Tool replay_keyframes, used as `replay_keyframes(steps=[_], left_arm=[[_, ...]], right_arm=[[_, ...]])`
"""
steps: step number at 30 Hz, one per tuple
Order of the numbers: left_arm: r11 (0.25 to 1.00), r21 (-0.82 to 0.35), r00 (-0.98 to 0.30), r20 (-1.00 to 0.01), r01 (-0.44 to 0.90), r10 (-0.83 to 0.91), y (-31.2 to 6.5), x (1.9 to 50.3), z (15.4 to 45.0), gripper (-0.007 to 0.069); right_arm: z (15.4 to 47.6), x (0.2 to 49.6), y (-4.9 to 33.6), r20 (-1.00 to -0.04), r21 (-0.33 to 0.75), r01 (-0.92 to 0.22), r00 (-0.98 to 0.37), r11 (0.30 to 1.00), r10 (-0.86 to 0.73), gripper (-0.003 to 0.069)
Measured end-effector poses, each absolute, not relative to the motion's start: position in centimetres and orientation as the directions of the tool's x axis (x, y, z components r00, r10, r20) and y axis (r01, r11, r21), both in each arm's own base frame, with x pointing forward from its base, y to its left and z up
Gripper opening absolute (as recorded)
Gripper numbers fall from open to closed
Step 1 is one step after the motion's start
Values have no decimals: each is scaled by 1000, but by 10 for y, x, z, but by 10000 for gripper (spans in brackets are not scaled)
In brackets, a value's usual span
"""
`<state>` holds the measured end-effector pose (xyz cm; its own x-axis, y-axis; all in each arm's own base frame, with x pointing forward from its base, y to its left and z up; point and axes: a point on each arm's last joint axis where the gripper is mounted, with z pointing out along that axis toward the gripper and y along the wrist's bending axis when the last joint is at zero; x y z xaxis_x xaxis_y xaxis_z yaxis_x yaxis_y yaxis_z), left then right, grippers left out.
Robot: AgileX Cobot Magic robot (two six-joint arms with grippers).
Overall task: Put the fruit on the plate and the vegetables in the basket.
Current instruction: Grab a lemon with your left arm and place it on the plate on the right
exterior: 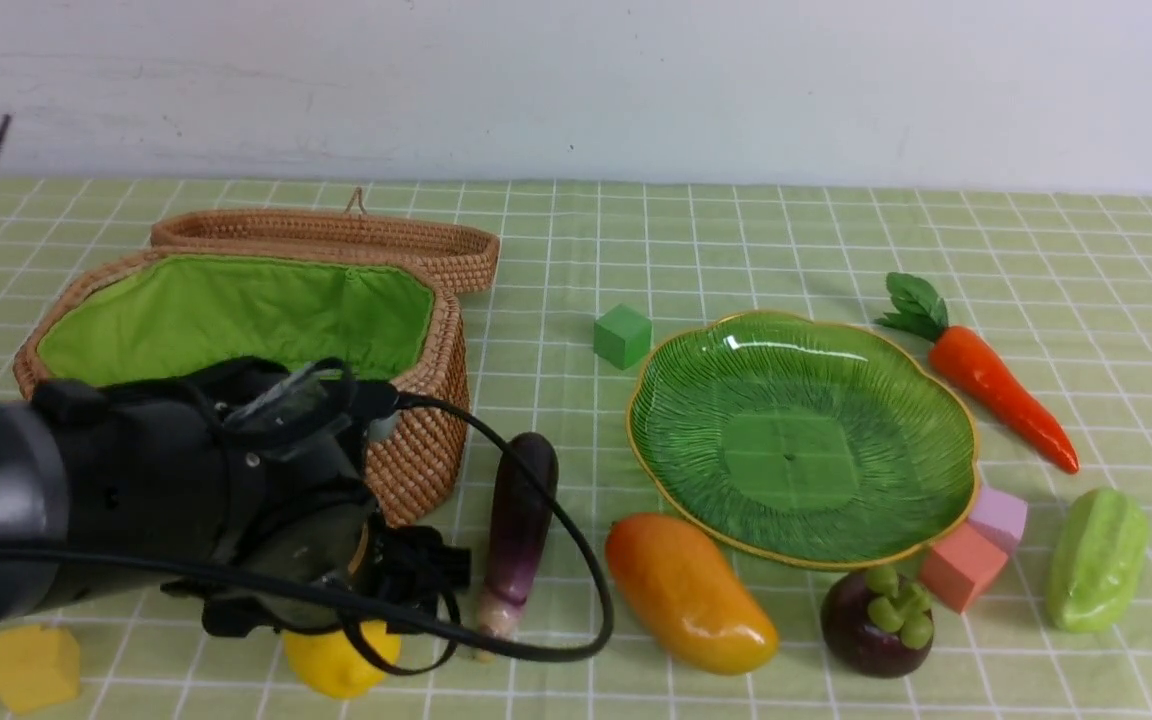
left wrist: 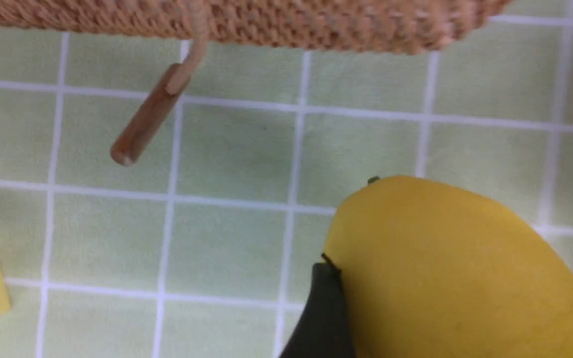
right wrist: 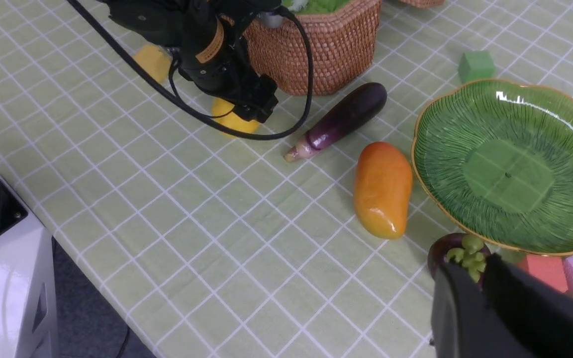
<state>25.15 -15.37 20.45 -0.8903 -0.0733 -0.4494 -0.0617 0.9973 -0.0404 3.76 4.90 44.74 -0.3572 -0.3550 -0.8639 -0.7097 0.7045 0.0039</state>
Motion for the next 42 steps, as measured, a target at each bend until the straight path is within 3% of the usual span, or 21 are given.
replay_keyframes(steps=[12,19,22,26,32,36,42], left_arm=[[986,-70,-859,-503,148,93,-187,208,241,585],[886,-181,-664,-728,427,171,-230,218,284,585],[793,-223,-517,-846,567,132,-264,243,299,585],[756,-225,-460,-881,614,112,-301,278,291,585],[793,-137,-457,-868,594,193,-343,334,248,585],[817,-109,-482,-848,567,222,-357,354,225,585],[825,-96,-490,-840,557,233,-361,359,218,620]], right_arm=[[449,41,47,-874,-5,-680,-353,733,-334,86],[449,52,32,-876,-11,-490,-415,871,-245,93],[449,56,23,-874,-16,-379,-445,925,-198,97],[449,57,19,-873,-3,-329,-460,944,-163,97],[447,50,19,-865,31,-336,-480,941,-143,102],[448,42,17,-871,42,-342,-472,939,-133,106],[448,37,15,-876,42,-342,-465,939,-130,107]])
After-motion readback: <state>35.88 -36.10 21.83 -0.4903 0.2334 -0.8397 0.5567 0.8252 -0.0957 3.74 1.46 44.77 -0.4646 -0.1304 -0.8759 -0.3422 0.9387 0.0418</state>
